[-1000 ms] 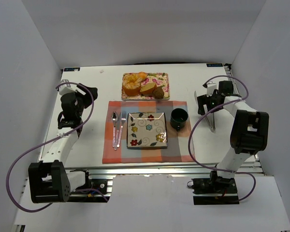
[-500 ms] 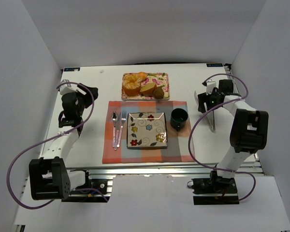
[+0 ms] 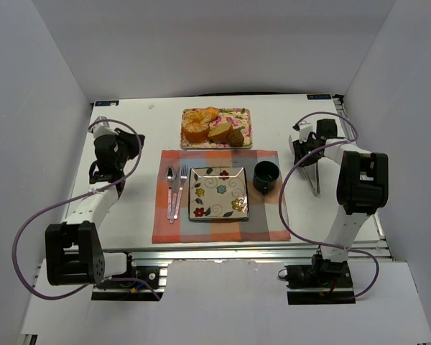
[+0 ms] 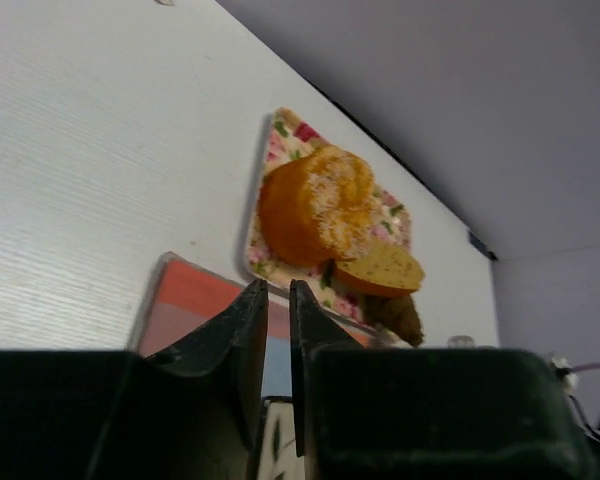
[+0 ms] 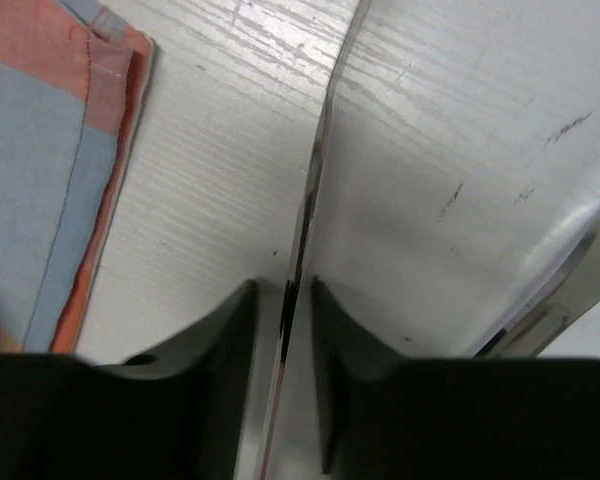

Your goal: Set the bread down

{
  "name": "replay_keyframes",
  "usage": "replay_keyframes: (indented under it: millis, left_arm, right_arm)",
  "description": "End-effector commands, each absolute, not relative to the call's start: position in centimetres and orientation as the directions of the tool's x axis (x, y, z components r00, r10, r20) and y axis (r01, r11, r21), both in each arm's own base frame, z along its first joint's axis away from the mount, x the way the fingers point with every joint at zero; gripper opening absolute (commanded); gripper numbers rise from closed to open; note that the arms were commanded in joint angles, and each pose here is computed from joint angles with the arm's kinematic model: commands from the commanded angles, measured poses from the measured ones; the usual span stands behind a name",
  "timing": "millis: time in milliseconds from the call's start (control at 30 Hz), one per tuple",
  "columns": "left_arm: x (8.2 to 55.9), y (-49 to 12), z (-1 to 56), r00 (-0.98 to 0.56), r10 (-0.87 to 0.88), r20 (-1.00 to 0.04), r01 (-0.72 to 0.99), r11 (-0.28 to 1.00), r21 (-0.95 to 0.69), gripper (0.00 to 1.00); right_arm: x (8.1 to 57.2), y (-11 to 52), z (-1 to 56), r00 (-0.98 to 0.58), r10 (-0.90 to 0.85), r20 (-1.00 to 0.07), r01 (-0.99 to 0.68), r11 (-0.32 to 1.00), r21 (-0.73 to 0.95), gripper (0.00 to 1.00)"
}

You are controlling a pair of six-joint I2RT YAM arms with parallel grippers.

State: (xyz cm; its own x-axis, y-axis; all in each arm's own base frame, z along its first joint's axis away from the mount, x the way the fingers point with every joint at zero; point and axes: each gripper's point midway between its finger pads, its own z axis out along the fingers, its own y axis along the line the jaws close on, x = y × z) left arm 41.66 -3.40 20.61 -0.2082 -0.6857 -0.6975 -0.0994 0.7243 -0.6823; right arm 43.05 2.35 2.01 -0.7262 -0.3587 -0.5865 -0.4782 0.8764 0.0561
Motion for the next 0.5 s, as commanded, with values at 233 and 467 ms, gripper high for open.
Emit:
replay_keyframes:
  millis: [233, 467]
  left_arm:
    - [42.0, -12.1, 28.4, -0.332, -0.752, -0.569, 0.333, 0.471, -0.817, 0.73]
    - [41.7, -18.1, 33.3, -0.375, -0.693, -0.616, 0.541, 0.376, -0.752, 0.8]
  right_arm:
    - [45.4, 3.1, 6.5, -0.652, -0.376, -0.659, -0.521, 0.853, 0.029, 0.0]
    - [48.6, 9.9, 21.9, -0.44, -0.18, -0.88, -0.695, 0.689, 0.206, 0.0]
